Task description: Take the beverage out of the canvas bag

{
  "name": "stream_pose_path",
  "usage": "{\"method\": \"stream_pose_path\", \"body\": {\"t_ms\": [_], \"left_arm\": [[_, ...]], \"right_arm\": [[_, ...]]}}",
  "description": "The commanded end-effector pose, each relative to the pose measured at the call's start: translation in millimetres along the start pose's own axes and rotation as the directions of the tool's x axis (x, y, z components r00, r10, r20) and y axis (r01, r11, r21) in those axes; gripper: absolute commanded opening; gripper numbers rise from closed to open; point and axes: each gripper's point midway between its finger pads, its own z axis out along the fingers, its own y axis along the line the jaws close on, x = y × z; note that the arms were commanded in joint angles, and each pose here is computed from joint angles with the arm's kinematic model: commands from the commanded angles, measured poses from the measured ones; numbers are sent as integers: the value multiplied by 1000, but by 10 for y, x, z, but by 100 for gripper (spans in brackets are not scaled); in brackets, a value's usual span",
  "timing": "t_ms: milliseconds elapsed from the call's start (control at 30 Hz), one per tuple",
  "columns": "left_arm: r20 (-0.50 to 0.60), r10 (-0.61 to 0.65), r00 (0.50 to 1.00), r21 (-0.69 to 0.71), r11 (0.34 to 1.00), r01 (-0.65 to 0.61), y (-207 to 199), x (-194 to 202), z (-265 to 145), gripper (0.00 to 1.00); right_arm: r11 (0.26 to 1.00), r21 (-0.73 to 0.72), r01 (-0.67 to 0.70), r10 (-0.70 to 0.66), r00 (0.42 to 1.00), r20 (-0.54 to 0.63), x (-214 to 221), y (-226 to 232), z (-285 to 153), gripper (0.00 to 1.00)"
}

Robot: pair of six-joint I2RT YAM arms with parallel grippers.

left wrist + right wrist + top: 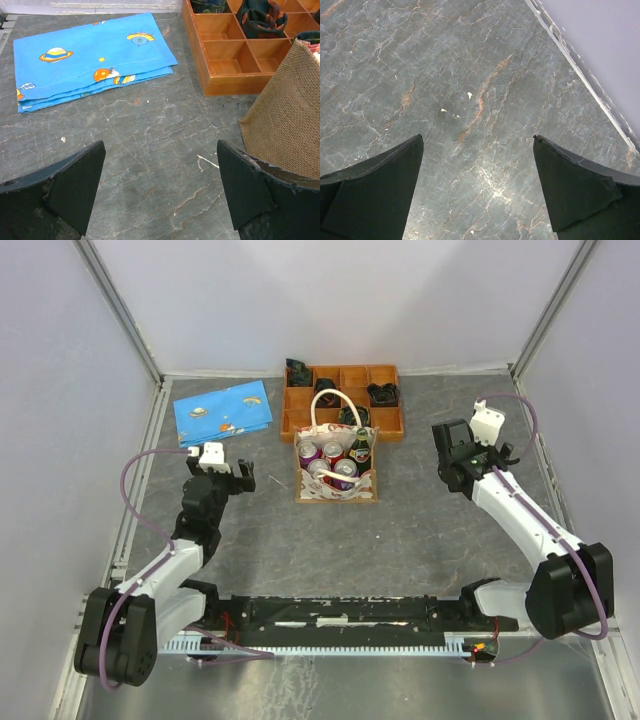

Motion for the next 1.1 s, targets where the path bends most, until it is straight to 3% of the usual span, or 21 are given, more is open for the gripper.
{"method": "stream_pose_path", "body": {"t_ms": [0, 200, 433, 733, 900, 1067], "left_arm": [[85, -59, 995, 49, 997, 55, -122, -346, 48, 99], [93, -81, 992, 119, 990, 69, -313, -463, 80, 99], [104, -59, 993, 158, 987, 42, -571, -664, 66, 99], [136, -42, 990, 250, 968, 7, -977, -1007, -24, 99], [60, -22, 998, 349, 937, 0, -1316, -1040, 47, 99], [-14, -110, 994, 381, 918, 107, -1494, -1111, 173, 99]], "right_arm": [[999, -39, -18, 19, 1000, 23, -176, 77, -78, 99], [983, -176, 44, -37, 998, 40, -249, 319, -251, 99], [917, -390, 83, -38, 992, 122, -504, 693, -756, 85], [692, -716, 90, 39, 986, 162, -708, 1149, -1529, 78], [600, -787, 144, -32, 987, 157, -550, 1464, -1754, 78], [543, -814, 206, -121, 979, 166, -360, 1803, -1918, 78]]}}
